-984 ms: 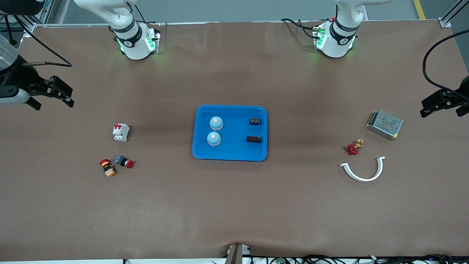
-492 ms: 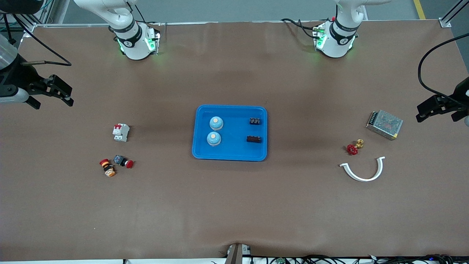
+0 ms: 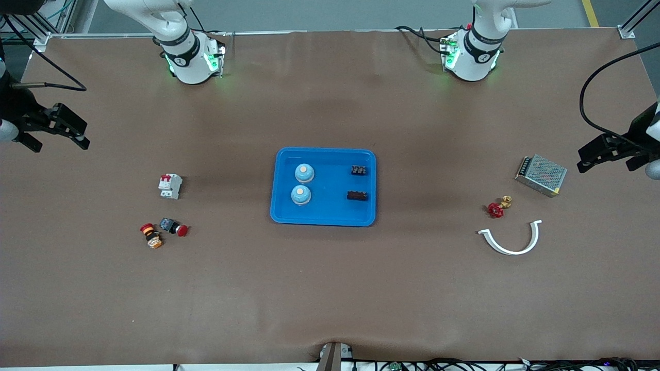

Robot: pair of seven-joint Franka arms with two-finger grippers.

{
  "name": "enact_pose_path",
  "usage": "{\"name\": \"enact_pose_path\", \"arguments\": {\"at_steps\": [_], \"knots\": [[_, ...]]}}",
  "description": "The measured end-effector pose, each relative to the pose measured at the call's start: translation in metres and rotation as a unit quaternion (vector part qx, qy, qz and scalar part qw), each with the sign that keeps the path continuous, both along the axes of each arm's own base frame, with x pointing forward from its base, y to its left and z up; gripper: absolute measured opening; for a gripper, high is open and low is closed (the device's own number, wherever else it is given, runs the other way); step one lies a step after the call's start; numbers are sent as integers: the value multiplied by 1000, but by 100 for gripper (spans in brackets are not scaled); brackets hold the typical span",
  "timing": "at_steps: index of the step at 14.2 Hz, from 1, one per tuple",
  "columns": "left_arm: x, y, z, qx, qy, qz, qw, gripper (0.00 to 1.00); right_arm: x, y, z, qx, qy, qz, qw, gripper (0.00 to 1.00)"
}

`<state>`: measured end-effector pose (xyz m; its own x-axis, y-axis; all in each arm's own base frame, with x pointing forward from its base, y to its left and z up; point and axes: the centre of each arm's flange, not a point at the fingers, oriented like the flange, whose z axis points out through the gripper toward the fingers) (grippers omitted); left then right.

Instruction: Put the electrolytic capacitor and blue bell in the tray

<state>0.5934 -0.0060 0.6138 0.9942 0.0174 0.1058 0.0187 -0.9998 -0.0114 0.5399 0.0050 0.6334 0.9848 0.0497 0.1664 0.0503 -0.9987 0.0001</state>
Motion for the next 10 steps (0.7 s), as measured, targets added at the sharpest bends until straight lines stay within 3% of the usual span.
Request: {"name": "enact_pose_path", "arguments": {"at_steps": [10], "knots": [[0,-10,0,-3,1,-13,1000,100,-1,-5,-2,0,7,-5,1000,100]]}}
